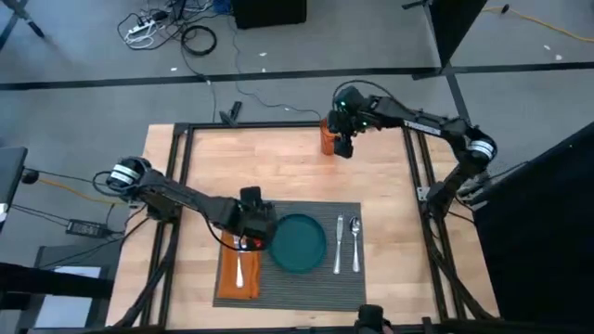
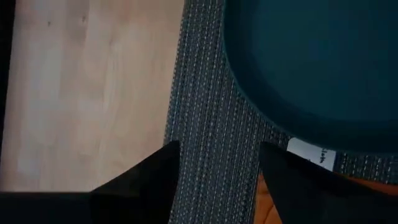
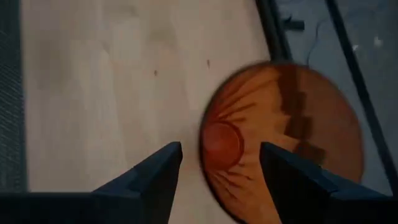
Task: Set table place
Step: Move the orange glass cup to the top right of the black table placemat
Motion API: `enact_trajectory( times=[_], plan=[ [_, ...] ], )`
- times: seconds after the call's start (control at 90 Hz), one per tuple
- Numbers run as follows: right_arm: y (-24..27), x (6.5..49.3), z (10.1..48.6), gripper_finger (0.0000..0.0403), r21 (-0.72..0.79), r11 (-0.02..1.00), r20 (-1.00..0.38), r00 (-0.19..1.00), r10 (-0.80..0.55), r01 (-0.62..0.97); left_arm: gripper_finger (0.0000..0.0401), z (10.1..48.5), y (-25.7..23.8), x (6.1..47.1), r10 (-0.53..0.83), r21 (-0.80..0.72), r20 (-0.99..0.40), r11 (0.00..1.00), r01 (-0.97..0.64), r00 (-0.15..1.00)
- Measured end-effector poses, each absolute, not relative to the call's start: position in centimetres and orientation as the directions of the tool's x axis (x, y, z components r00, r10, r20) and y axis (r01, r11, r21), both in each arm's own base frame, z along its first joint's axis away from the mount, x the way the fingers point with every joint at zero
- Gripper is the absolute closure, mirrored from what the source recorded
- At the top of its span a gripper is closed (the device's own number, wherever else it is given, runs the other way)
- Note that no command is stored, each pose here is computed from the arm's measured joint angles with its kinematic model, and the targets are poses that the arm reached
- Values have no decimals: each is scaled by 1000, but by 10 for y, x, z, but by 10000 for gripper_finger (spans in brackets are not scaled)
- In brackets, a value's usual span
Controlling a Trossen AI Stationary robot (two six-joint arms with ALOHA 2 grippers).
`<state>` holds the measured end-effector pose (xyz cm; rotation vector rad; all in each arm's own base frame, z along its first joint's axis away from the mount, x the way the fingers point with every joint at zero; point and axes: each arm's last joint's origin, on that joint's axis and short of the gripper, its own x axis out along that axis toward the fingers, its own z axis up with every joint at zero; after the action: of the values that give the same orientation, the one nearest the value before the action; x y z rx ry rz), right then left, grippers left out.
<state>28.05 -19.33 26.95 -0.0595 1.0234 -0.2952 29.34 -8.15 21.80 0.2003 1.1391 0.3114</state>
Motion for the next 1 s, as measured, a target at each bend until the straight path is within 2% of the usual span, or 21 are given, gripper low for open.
enact_trajectory(
  times=[0.133, 0.278, 0.333, 0.489, 0.733, 0.878, 1.0],
  plan=[
    [-197, 283, 258, 251, -211, 963, -859, 437, -265, 170, 197, 218, -81, 293, 349, 320, -855, 937, -140, 383],
    [-195, 284, 256, 365, -228, 967, -870, 423, -255, 116, 197, 218, -81, 293, 359, 330, -850, 933, -143, 384],
    [-191, 282, 258, 389, -230, 968, -876, 412, -253, 104, 197, 218, -81, 294, 368, 339, -846, 930, -145, 386],
    [-162, 271, 281, 400, -214, 974, -887, 404, -224, 71, 197, 219, -80, 294, 383, 352, -838, 924, -150, 388],
    [-95, 256, 303, 402, -93, 996, -936, 340, -94, 18, 197, 219, -80, 294, 382, 349, -837, 924, -154, 392],
    [-64, 256, 291, 403, -75, 997, -940, 333, -72, 2, 197, 219, -80, 294, 381, 346, -837, 924, -160, 393],
    [-44, 254, 265, 403, -126, 992, -961, 250, -120, -6, 197, 219, -81, 295, 378, 341, -833, 926, -163, 403]
  ],
)
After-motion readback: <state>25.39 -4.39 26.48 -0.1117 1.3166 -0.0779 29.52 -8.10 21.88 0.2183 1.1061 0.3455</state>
